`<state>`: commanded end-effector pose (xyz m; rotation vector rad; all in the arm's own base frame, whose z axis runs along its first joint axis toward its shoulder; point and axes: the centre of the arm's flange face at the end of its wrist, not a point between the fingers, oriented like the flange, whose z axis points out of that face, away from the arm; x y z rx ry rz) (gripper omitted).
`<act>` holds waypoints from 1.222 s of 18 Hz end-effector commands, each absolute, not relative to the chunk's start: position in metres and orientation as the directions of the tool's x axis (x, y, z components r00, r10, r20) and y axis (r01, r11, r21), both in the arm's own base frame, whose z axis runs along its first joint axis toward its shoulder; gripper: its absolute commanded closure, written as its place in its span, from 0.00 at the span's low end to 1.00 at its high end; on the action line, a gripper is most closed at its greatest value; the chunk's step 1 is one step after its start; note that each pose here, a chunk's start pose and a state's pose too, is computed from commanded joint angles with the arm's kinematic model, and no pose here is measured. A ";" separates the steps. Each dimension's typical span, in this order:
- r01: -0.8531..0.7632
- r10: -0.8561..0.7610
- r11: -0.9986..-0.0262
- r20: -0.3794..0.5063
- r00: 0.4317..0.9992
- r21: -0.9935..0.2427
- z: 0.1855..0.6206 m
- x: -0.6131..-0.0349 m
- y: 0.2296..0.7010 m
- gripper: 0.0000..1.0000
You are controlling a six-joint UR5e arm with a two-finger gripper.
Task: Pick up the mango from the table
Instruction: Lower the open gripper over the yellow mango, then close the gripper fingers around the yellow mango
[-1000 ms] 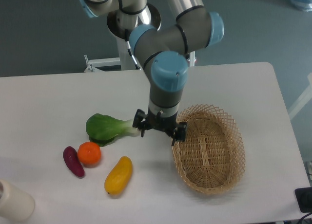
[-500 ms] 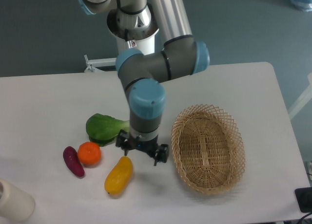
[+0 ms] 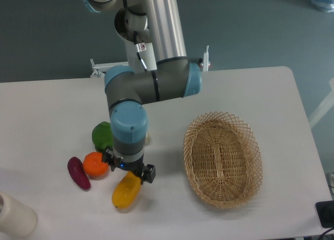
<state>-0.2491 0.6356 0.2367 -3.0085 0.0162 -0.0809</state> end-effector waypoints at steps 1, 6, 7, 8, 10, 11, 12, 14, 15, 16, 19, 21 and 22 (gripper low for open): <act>-0.014 -0.021 -0.992 0.055 0.998 -0.126 0.231 -0.245 0.638 0.00; -0.020 -0.026 -0.991 0.046 0.999 -0.131 0.218 -0.245 0.643 0.00; -0.020 -0.026 -0.991 0.046 0.999 -0.129 0.217 -0.245 0.643 0.00; -0.020 -0.026 -0.992 0.044 0.999 -0.128 0.217 -0.245 0.643 0.00; -0.020 -0.025 -0.992 0.044 0.999 -0.124 0.215 -0.245 0.643 0.00; -0.019 -0.025 -0.992 0.045 0.999 -0.121 0.213 -0.245 0.643 0.00; -0.018 -0.024 -0.993 0.047 0.999 -0.120 0.212 -0.245 0.643 0.00; -0.021 -0.026 -0.993 0.045 0.999 -0.119 0.205 -0.244 0.645 0.00; -0.024 -0.030 -0.992 0.044 0.999 -0.121 0.200 -0.243 0.648 0.00; -0.026 -0.030 -0.993 0.036 0.999 -0.116 0.195 -0.243 0.649 0.00; -0.012 -0.015 -0.995 0.027 1.000 -0.102 0.188 -0.243 0.650 0.00; -0.009 -0.012 -0.995 0.026 1.000 -0.104 0.190 -0.243 0.649 0.11; -0.011 -0.013 -0.994 0.023 1.000 -0.106 0.191 -0.241 0.651 0.20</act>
